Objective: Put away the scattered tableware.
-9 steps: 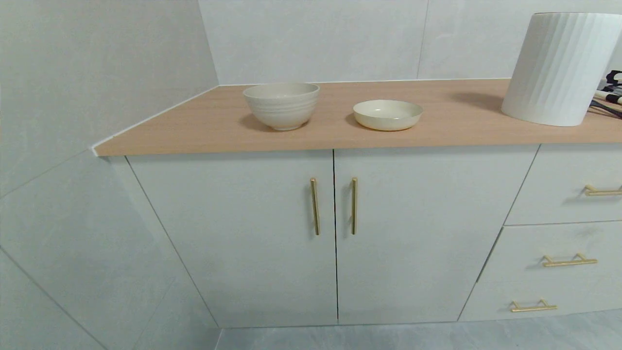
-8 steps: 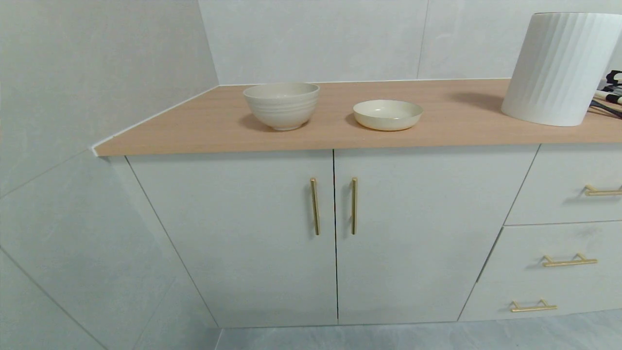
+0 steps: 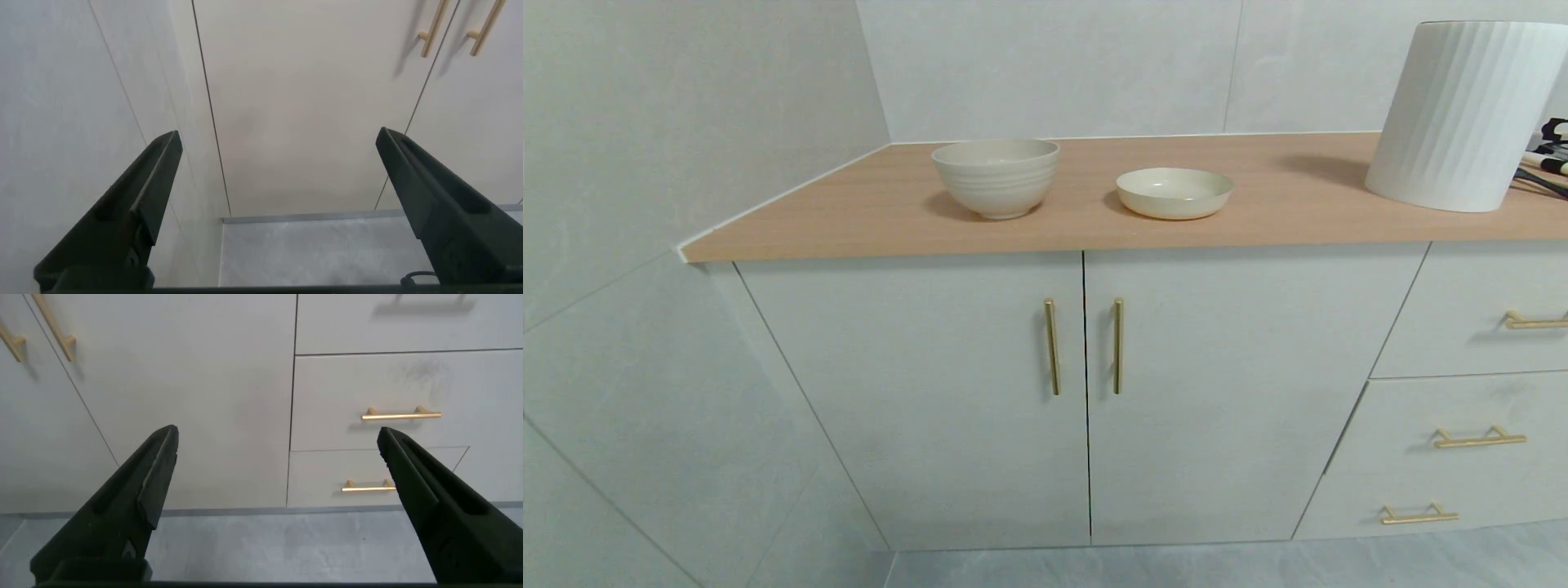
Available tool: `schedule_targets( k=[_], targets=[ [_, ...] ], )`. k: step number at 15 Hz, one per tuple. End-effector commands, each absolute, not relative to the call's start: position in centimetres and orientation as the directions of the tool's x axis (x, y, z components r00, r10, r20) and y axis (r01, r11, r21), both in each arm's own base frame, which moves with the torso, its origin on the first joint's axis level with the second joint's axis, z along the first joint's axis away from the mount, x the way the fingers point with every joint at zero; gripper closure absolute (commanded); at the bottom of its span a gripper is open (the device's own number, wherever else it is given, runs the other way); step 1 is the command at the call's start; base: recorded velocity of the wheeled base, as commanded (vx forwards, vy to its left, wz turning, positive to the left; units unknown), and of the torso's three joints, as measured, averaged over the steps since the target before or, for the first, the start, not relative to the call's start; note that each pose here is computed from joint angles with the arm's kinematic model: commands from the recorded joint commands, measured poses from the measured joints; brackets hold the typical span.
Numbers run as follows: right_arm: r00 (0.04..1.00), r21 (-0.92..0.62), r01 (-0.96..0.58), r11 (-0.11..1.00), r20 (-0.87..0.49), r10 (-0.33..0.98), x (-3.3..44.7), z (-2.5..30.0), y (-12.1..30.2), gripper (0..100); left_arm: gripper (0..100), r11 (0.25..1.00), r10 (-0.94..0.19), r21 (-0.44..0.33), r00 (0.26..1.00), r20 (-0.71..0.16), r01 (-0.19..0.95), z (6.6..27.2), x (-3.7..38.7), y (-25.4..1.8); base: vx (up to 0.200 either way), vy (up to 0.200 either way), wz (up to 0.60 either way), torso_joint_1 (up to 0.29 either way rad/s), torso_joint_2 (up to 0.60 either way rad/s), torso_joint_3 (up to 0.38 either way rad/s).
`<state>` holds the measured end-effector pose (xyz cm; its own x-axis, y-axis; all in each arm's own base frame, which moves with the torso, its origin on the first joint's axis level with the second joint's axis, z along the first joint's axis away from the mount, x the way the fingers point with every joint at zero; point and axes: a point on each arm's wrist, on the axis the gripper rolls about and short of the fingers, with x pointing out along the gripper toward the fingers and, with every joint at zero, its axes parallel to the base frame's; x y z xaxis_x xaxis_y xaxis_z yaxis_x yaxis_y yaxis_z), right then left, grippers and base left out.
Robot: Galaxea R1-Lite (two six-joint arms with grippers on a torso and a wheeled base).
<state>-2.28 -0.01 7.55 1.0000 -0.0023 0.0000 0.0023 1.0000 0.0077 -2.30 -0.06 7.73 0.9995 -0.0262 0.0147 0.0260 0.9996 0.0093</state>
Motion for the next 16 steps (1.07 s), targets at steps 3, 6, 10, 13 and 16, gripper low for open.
schedule_targets(
  k=[3, 6, 10, 13, 16],
  targets=[
    [0.993, 0.044, -0.064, 0.997, 0.104, 0.06, -3.1, 13.3, 0.0, 0, 0, 1.0, -0.026, 0.01, 1.0, 0.015, 0.026, 7.7, -2.3, -0.1, 0.0, 0.0, 0.0, 0.0, 0.0, 0.0],
    [0.941, 0.052, -0.263, 0.963, -0.207, 0.268, 4.6, 19.8, 0.8, 0, 0, 1.0, -0.026, 0.01, 1.0, 0.015, 0.026, 7.7, -2.3, -0.1, 0.0, 0.0, 0.0, 0.0, 0.0, 0.0],
    [0.853, 0.14, -0.437, 0.888, -0.25, 0.459, 14.5, 25.4, 4.4, 0, 0, 1.0, -0.026, 0.01, 1.0, 0.014, 0.026, 7.7, -2.3, -0.1, 0.0, 0.0, 0.0, 0.0, 0.0, 0.0],
    [0.784, 0.258, -0.464, 0.847, -0.326, 0.529, 20.0, 25.3, 7.7, 0, 0, 1.0, -0.026, 0.01, 1.0, 0.017, 0.026, 7.8, -2.3, -0.1, 0.0, 0.0, 0.0, 0.0, 0.0, 0.0],
    [0.7, 0.29, -0.548, 0.785, -0.355, 0.62, 23.2, 25.0, 10.4, 0, 0, 1.0, -0.026, 0.01, 1.0, 0.014, 0.026, 7.7, -2.3, -0.1, 0.0, 0.0, 0.0, 0.0, 0.0, 0.0]
  ],
)
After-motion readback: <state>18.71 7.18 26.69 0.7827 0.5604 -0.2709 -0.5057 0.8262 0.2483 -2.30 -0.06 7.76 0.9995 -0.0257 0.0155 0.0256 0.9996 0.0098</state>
